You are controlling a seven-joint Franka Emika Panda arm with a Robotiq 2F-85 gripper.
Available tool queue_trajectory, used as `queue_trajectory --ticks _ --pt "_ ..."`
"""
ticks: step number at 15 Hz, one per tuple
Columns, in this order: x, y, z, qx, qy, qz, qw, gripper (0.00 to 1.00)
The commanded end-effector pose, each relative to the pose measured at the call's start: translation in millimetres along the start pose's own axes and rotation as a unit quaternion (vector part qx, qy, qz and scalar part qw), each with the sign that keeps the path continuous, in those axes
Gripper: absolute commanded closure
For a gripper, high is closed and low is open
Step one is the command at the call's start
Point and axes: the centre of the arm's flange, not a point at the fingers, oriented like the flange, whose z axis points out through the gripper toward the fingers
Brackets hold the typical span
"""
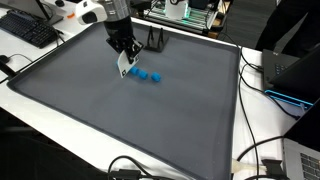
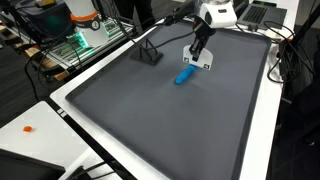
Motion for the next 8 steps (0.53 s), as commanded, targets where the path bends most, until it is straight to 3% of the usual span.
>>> queue_trajectory --ticks 1,8 --pt "-12.7 16.2 3.8 -0.007 0.004 0.005 1.0000 0.99" --pt "-18.7 22.5 24.2 0.003 -0.010 0.008 0.9999 0.99"
